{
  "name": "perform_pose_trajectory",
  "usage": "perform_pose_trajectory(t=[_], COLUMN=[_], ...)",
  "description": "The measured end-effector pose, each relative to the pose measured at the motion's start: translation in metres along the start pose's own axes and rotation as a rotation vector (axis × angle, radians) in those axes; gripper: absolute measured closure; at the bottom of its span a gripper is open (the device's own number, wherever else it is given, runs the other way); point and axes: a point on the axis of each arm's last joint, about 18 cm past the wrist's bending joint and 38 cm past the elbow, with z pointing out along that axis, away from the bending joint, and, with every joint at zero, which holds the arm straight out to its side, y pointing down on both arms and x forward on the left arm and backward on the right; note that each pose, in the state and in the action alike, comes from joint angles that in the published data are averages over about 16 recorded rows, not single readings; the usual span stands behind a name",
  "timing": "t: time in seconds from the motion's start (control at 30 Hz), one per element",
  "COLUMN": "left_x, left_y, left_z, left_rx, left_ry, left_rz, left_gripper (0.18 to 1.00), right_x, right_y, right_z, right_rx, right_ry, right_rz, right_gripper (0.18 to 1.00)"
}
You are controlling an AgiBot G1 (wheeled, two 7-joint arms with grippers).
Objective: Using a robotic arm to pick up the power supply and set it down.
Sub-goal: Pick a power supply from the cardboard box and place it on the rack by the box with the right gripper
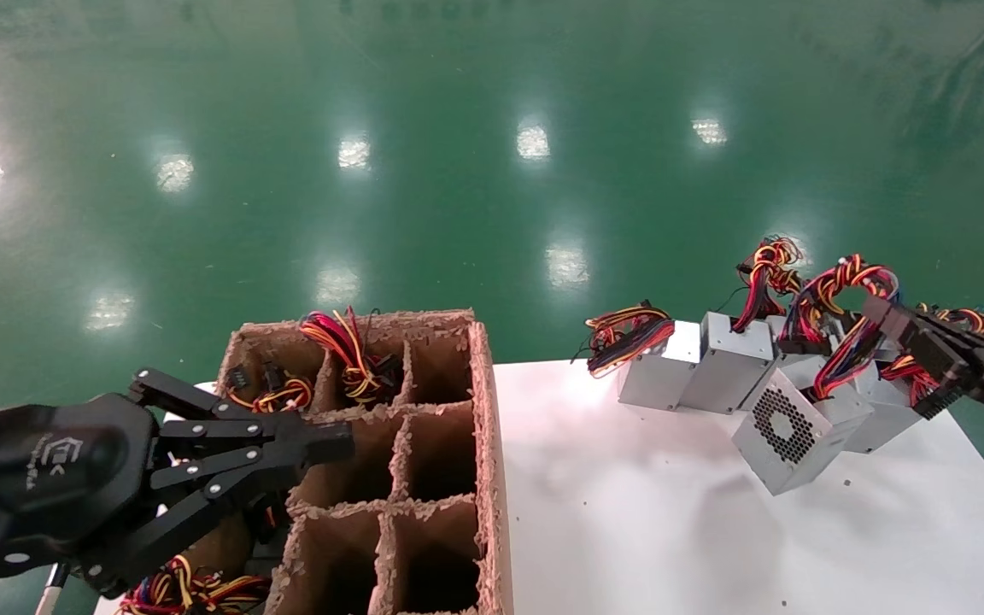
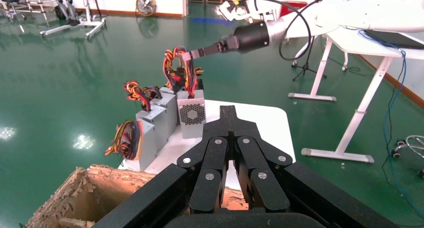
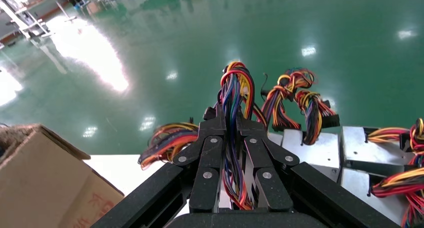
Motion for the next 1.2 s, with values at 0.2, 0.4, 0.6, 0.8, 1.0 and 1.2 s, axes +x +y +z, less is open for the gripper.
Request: perform_pose_trajectory(t=[0.2, 0.4, 0.6, 0.8, 1.0, 1.2], left_x=[0.0, 0.0, 0.0, 0.0, 0.0, 0.0], left_y=[0.0, 0.0, 0.0, 0.0, 0.0, 0.0], left_z=[0.0, 0.0, 0.0, 0.0, 0.0, 0.0], left_rx=[0.0, 0.0, 0.0, 0.0, 0.0, 0.0], left_ry=[0.0, 0.0, 0.0, 0.0, 0.0, 0.0], left_rz=[0.0, 0.0, 0.0, 0.0, 0.0, 0.0], left_gripper=[0.993, 0.993, 0.993, 0.993, 0.993, 0.993], right_x=[0.008, 0.015, 0.02, 0.024, 0.03, 0.038], right_y=[0.005, 0.007, 0.007, 0.005, 0.001, -0.001], right_z=[0.006, 0.017, 0.031, 0.045, 0.055, 0.062], right_rx=[-0.031, -0.056, -0.079, -0.1, -0.119, -0.132], right_ry=[-0.002, -0.008, -0.02, -0.035, -0.048, -0.052], right_rz=[-0.029, -0.063, -0.108, -0.165, -0.216, -0.238], right_gripper=[0.975, 0.975, 0.975, 0.975, 0.975, 0.975])
